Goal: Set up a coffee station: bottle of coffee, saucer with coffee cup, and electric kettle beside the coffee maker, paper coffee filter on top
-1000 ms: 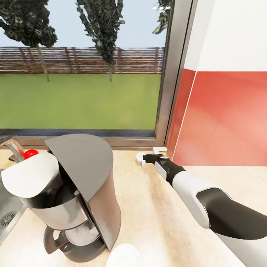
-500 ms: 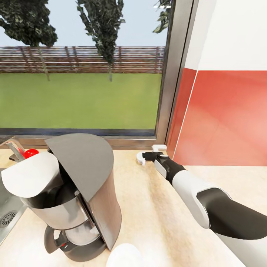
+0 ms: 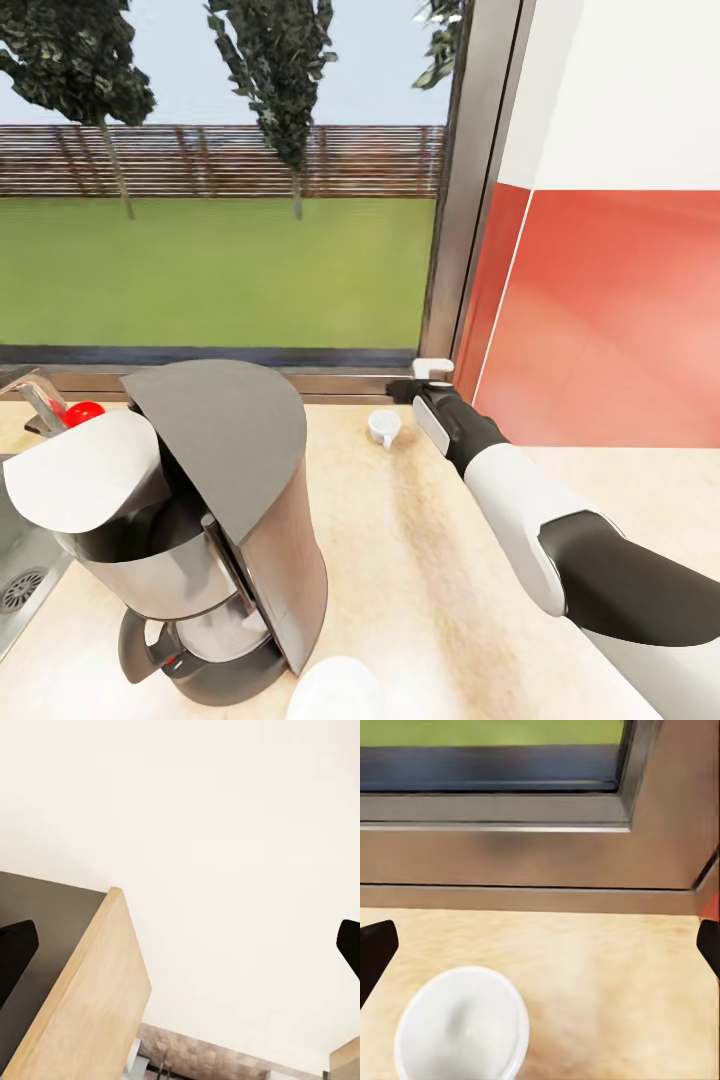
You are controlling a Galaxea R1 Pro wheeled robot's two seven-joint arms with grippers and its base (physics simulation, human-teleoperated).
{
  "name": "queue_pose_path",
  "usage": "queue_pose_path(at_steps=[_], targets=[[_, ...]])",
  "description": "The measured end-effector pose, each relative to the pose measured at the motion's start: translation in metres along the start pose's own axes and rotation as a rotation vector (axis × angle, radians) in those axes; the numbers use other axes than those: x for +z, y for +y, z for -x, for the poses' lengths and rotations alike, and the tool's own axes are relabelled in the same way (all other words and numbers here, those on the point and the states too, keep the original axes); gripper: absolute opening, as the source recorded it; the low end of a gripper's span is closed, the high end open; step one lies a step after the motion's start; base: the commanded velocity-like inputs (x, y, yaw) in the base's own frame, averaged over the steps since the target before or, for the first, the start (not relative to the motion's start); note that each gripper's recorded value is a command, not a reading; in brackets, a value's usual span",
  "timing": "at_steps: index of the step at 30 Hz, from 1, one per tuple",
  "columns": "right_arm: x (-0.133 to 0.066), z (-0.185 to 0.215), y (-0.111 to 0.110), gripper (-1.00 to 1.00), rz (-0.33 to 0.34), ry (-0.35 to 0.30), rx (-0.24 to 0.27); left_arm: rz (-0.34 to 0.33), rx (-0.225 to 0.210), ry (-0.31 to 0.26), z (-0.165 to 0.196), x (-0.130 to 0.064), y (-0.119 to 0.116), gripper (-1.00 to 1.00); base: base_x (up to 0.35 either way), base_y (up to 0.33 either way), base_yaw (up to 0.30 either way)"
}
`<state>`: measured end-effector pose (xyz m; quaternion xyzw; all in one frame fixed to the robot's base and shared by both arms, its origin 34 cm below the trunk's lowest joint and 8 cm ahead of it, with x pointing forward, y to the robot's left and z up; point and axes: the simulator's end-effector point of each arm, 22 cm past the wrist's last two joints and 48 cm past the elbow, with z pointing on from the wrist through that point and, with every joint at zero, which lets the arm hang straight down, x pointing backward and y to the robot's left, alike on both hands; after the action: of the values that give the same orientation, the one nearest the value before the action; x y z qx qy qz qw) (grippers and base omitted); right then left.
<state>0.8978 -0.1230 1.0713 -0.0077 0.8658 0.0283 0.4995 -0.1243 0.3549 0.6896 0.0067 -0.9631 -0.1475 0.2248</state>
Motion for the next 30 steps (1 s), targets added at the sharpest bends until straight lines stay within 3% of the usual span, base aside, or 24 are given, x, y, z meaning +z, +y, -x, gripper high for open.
queue_pose_path(at_steps=[30], targets=[[0.011, -0.017, 0.0, 1.0, 0.001, 0.029, 0.002, 0.002, 0.007, 0.024, -0.009, -0.002, 0.001, 1.0, 0.0, 0.0, 0.0]])
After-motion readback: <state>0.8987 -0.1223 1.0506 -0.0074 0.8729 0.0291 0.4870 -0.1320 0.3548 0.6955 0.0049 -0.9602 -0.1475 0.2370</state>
